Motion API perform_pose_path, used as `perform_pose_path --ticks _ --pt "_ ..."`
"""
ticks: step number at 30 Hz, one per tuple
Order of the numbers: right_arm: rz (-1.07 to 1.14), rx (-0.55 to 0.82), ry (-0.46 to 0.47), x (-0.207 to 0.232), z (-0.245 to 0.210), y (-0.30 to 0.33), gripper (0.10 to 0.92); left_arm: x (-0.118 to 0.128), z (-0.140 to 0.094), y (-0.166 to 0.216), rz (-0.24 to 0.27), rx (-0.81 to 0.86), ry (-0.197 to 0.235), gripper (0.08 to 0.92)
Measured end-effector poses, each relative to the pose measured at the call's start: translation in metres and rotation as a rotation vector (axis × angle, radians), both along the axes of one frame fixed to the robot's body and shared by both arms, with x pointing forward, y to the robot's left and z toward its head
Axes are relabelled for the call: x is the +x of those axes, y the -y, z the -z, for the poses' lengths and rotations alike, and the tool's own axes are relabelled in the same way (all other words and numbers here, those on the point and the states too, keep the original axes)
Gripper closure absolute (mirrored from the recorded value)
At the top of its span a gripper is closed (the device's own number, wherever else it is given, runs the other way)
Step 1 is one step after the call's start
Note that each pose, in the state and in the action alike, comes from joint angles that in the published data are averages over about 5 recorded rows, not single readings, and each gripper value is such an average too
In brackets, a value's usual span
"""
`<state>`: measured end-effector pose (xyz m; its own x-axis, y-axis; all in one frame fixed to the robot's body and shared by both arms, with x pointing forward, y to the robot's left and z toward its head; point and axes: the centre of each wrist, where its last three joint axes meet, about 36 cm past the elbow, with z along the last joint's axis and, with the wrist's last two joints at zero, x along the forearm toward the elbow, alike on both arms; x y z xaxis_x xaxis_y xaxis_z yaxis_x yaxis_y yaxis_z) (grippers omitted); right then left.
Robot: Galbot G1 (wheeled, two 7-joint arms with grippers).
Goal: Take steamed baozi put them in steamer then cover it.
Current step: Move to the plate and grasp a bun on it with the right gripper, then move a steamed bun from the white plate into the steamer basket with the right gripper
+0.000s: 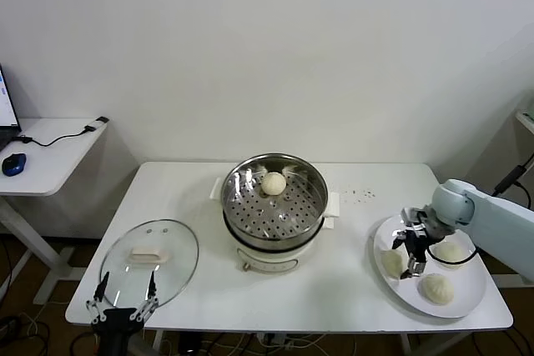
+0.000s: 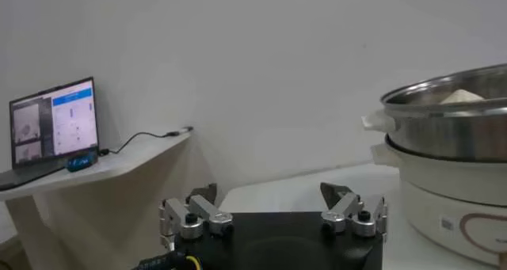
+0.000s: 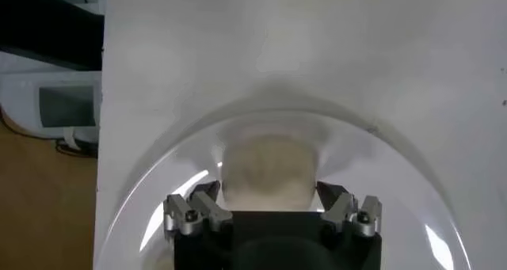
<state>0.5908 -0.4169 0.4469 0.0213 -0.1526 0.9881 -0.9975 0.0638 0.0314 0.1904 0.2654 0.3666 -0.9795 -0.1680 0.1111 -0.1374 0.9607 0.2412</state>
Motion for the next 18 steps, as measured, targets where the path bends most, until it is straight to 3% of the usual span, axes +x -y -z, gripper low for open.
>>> perform_pose_path --ticks 11,18 --pt "0.017 0.018 0.019 0.005 -0.019 0.008 0.341 0.0 0.0 0.0 -0.001 -0.001 0.001 0.177" --pt "0.012 0.055 0.08 0.035 -0.073 0.002 0.344 0.002 -0.003 0.002 0.006 -0.002 0.006 0.177"
